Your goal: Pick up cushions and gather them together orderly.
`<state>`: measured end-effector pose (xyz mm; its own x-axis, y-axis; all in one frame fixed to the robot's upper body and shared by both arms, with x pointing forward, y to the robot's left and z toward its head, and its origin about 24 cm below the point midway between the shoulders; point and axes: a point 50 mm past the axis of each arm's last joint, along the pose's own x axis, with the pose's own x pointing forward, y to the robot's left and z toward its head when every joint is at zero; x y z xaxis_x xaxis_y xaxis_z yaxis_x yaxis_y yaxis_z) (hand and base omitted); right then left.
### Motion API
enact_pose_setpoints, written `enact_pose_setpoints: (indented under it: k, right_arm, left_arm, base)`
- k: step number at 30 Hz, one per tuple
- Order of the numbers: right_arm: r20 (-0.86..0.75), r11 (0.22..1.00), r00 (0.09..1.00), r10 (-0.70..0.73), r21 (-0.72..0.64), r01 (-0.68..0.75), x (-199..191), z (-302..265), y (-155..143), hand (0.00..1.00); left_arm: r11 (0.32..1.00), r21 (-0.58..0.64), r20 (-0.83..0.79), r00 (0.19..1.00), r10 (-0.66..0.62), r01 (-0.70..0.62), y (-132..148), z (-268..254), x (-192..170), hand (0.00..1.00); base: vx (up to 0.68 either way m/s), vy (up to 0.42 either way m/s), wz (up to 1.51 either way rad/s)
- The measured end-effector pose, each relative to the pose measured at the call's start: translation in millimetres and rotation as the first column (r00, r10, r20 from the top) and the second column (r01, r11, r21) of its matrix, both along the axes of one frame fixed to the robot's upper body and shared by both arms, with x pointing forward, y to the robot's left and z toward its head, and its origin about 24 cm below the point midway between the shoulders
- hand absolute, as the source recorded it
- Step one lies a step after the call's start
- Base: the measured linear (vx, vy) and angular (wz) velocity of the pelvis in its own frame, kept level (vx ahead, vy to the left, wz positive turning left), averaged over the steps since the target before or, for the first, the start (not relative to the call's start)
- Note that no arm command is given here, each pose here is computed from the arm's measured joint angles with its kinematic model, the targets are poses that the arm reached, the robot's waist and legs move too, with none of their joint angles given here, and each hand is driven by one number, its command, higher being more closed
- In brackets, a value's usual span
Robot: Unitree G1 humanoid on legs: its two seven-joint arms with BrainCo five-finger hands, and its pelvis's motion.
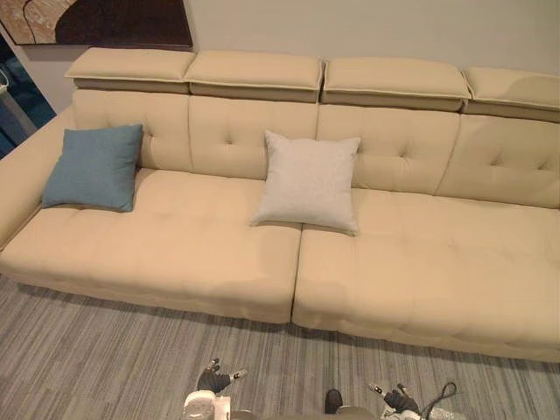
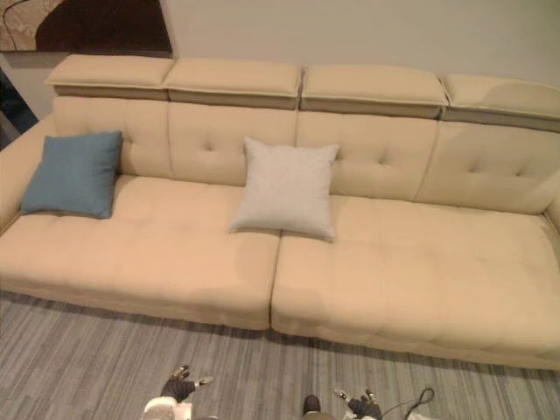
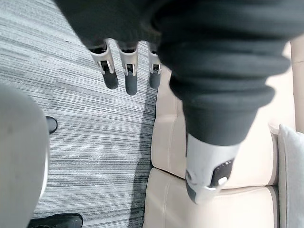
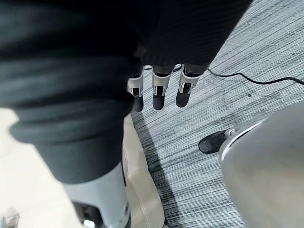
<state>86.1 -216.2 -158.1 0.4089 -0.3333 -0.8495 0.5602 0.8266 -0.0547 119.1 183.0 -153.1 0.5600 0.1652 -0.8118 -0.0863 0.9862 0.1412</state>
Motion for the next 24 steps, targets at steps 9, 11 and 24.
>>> enact_pose_setpoints:
  k: [9,11,24]
  right_arm:
    - [-0.038,1.000,0.999,-0.007,0.008,0.007,-9,-3,0,0.00]
    - [-0.035,1.000,0.999,-0.005,0.009,0.005,-6,-3,0,0.00]
    - [0.148,0.998,0.988,0.042,-0.043,-0.036,60,20,-6,0.00]
  left_arm:
    - [1.000,0.005,-0.034,0.999,-0.005,0.006,4,-3,-6,0.00]
    - [1.000,0.007,-0.042,0.999,-0.002,0.002,6,-4,-9,0.00]
    - [0.996,0.068,0.141,0.988,-0.063,0.054,17,23,53,0.00]
  base:
    - [0.01,0.010,-0.06]
    - [-0.04,0.007,-0.43]
    - [-0.03,-0.024,-0.94]
